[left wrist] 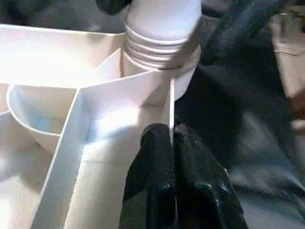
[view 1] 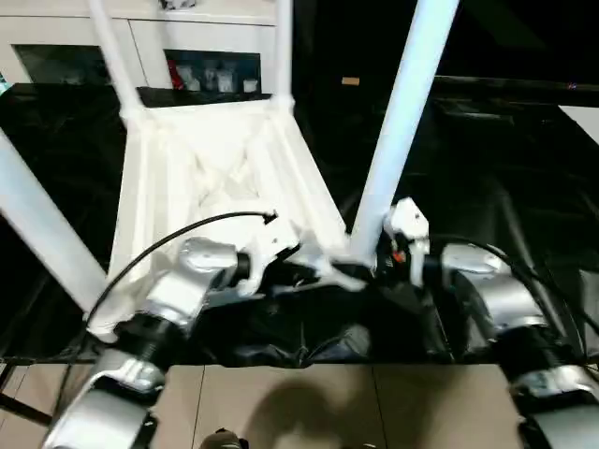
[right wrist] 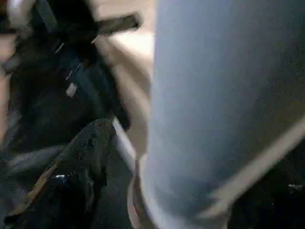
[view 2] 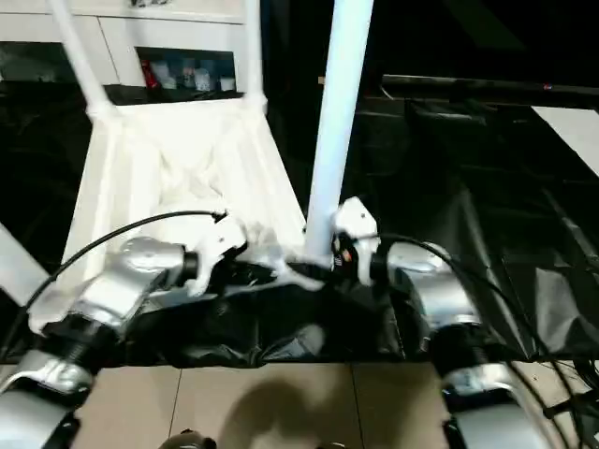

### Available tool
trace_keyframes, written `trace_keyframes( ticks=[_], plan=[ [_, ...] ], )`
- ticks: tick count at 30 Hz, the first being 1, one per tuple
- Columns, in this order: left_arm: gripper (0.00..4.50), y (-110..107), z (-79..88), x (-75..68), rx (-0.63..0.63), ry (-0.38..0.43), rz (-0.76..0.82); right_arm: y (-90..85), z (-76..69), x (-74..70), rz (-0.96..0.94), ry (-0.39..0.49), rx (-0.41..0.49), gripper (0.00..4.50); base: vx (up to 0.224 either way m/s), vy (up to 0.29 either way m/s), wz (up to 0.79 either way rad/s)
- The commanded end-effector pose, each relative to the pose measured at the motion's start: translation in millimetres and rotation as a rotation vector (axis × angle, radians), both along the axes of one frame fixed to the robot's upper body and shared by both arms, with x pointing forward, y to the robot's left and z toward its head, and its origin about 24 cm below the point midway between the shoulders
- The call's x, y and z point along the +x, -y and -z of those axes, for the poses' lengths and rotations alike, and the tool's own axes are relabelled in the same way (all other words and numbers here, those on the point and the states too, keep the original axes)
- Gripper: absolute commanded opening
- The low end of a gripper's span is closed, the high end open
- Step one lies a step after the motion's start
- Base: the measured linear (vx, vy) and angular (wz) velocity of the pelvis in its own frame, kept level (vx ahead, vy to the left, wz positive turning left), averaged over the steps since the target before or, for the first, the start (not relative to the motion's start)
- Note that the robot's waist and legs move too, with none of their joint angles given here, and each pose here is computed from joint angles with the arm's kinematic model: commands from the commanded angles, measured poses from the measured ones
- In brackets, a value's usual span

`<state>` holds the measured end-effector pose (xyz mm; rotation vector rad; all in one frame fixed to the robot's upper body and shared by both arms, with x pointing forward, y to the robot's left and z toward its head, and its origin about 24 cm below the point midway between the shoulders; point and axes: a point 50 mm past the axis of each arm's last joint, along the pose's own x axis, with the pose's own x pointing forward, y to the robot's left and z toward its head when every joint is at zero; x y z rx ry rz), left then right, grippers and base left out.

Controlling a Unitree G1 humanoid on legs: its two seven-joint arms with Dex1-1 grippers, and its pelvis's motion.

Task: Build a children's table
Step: Rotate leg to tighten

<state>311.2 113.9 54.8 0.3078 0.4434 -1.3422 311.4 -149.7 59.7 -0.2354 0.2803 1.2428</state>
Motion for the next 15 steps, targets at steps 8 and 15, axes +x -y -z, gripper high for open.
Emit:
trace_keyframes(
  ticks=[8,15],
  plan=[
    [0.0,2.0,-13.9,-7.9,-0.077,-0.023,0.136,-1.8,7.4,-13.7,-0.15,-0.048,-0.107,2.78,0.0,0.0,0.0],
    [0.0,2.5,-13.5,-8.2,-0.076,-0.023,0.137,-1.9,11.1,-13.6,-0.157,-0.037,-0.142,2.62,0.0,0.0,0.0]
  ],
)
